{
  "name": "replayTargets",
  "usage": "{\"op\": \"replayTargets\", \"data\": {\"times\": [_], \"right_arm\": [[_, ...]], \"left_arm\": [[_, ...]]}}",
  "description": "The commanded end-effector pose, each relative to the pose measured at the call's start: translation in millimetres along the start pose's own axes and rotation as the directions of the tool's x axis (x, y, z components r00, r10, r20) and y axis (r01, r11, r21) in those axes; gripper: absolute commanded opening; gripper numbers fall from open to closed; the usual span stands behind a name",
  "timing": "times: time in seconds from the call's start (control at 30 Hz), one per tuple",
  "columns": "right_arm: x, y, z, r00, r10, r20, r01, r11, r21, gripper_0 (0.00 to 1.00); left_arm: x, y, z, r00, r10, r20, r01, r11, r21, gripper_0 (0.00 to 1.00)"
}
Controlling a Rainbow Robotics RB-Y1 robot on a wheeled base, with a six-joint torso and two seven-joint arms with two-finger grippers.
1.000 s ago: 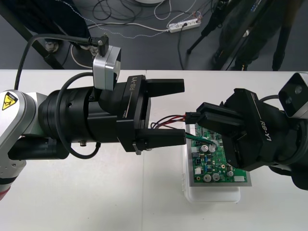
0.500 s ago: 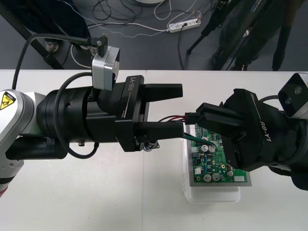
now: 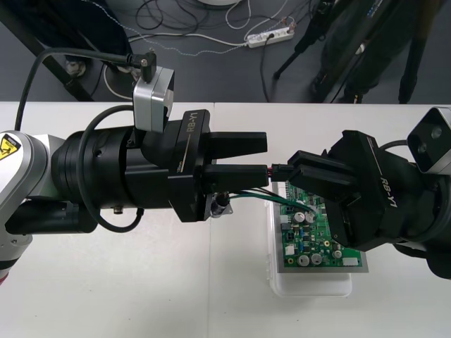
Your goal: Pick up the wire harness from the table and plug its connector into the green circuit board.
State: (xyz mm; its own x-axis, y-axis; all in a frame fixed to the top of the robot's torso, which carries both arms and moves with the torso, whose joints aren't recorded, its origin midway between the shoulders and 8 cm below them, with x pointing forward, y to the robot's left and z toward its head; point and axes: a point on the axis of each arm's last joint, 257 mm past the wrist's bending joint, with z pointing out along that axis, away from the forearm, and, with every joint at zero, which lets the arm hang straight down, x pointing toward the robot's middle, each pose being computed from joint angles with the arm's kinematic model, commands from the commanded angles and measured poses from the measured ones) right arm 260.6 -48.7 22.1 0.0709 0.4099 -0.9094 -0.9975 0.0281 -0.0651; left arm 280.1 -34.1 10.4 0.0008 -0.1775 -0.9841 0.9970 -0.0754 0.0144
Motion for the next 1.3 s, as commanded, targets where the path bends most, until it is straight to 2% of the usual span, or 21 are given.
{"op": "replayTargets", "data": {"times": [0.03, 0.07, 0.23, 0.3, 0.83, 0.9, 0.93, 0.97, 1.0, 1.03, 1.07, 1.13, 1.3], "right_arm": [[-5.8, 17.8, 7.1, 0.998, -0.051, 0.029, 0.052, 0.998, -0.04, 0.0], [-5.8, 17.8, 7.1, 0.998, -0.052, 0.029, 0.053, 0.998, -0.04, 0.0], [-5.4, 17.8, 6.7, 0.998, -0.052, 0.026, 0.053, 0.998, -0.041, 0.0], [-5.3, 18.2, 6.7, 0.998, -0.052, 0.025, 0.053, 0.998, -0.042, 0.0], [-4.3, 19.5, 6.2, 0.998, -0.052, 0.02, 0.053, 0.997, -0.047, 0.0], [-3.4, 19.6, 5.5, 0.999, -0.052, 0.014, 0.052, 0.997, -0.048, 0.16], [-3.2, 19.3, 4.9, 0.999, -0.053, 0.011, 0.053, 0.997, -0.048, 0.16], [-2.5, 19.2, 4.7, 0.999, -0.051, 0.009, 0.051, 0.998, -0.048, 0.53], [-2.8, 19.7, 5.0, 0.999, -0.053, 0.008, 0.053, 0.997, -0.05, 0.63], [-2.8, 19.4, 4.6, 0.999, -0.054, 0.006, 0.054, 0.997, -0.05, 0.82], [-2.8, 19.5, 4.2, 0.999, -0.053, 0.005, 0.053, 0.997, -0.05, 0.92], [-3.1, 18.8, 4.4, 0.998, -0.057, 0.002, 0.057, 0.997, -0.05, 1.0], [1.9, 13.1, -0.4, 0.999, -0.044, -0.009, 0.044, 0.998, -0.05, 1.0]], "left_arm": [[-5.8, 0.5, 1.2, 0.998, 0.061, 0.013, -0.061, 0.998, -0.028, 0.4], [-5.5, 0.6, 0.9, 0.998, 0.062, 0.012, -0.061, 0.998, -0.029, 0.38], [-6.5, 0.1, 2.1, 0.998, 0.066, 0.013, -0.065, 0.998, -0.025, 0.06], [-6.7, 0.5, 2.1, 0.998, 0.066, 0.013, -0.065, 0.998, -0.026, 0.0], [-8.6, -0.2, 5.1, 0.997, 0.073, 0.015, -0.072, 0.997, -0.02, 0.0], [-8.6, -0.2, 5.1, 0.997, 0.074, 0.015, -0.074, 0.997, -0.02, 0.0], [-8.6, -0.2, 5.1, 0.997, 0.073, 0.015, -0.072, 0.997, -0.02, 0.0], [-8.3, -0.1, 4.9, 0.997, 0.074, 0.013, -0.074, 0.997, -0.021, 0.0], [-8.3, -0.1, 4.9, 0.997, 0.074, 0.013, -0.074, 0.997, -0.021, 0.0], [-8.5, -0.2, 4.8, 0.997, 0.075, 0.014, -0.075, 0.997, -0.02, 0.0], [-8.9, 0.2, 4.6, 0.997, 0.076, 0.014, -0.076, 0.997, -0.021, 0.0], [-8.9, 0.2, 4.6, 0.997, 0.079, 0.014, -0.079, 0.997, -0.021, 0.0], [-8.9, 0.2, 4.6, 0.996, 0.09, 0.014, -0.09, 0.996, -0.021, 0.0]]}}
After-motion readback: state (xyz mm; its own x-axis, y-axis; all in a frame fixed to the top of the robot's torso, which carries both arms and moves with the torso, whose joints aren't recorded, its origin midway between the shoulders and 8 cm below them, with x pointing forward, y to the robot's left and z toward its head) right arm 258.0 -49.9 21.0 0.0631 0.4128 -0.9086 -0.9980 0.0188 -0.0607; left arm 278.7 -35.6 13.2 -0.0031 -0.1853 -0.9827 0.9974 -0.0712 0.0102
